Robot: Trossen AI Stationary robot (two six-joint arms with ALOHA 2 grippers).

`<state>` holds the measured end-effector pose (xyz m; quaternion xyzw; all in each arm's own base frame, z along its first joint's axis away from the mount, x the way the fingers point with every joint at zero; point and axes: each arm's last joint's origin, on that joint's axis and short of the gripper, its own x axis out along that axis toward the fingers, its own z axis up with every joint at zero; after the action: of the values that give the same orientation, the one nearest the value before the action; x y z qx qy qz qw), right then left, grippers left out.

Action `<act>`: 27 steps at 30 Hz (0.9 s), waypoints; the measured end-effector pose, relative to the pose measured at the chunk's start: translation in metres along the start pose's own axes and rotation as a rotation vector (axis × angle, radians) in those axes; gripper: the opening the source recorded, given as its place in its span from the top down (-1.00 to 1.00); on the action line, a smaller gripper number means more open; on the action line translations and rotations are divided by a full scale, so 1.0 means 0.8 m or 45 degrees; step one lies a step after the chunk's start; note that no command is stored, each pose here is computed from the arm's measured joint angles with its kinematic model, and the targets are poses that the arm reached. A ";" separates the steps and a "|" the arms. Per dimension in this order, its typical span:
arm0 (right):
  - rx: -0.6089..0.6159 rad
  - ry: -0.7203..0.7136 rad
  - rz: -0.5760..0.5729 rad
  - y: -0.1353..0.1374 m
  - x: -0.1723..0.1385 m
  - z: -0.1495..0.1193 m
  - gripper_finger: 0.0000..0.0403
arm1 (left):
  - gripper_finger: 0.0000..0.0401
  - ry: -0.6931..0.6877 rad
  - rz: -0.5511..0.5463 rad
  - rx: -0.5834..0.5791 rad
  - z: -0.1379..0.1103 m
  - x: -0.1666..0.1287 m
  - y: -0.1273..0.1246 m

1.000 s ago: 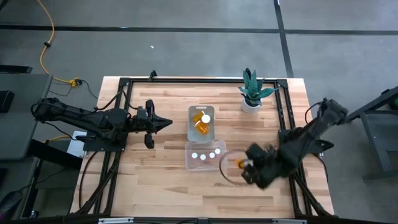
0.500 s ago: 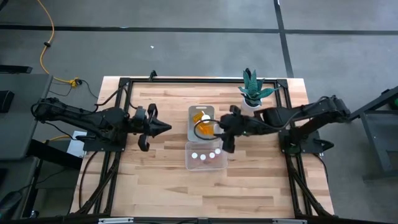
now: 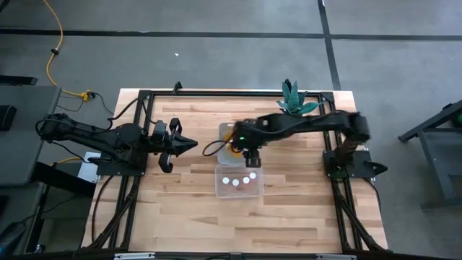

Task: Pick and place medicine bottles into bin by pill shape (circle, oval)
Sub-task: Put the orange pill bottle into the gray bin

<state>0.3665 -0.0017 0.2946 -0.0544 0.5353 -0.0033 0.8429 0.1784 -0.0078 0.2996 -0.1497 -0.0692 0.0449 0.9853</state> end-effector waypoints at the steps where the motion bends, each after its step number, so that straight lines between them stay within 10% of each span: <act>1: -0.018 0.039 0.017 -0.002 0.016 0.002 0.07 | 1.00 -0.005 0.008 0.000 0.000 0.000 0.000; 27: -0.059 0.339 0.145 -0.008 0.126 -0.009 -0.16 | 1.00 -0.023 0.083 0.047 0.001 0.000 0.002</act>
<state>0.4038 -0.0152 0.2011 -0.0424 0.6446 0.0495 0.7617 0.1778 -0.0058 0.2996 -0.1332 -0.0722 0.0794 0.9853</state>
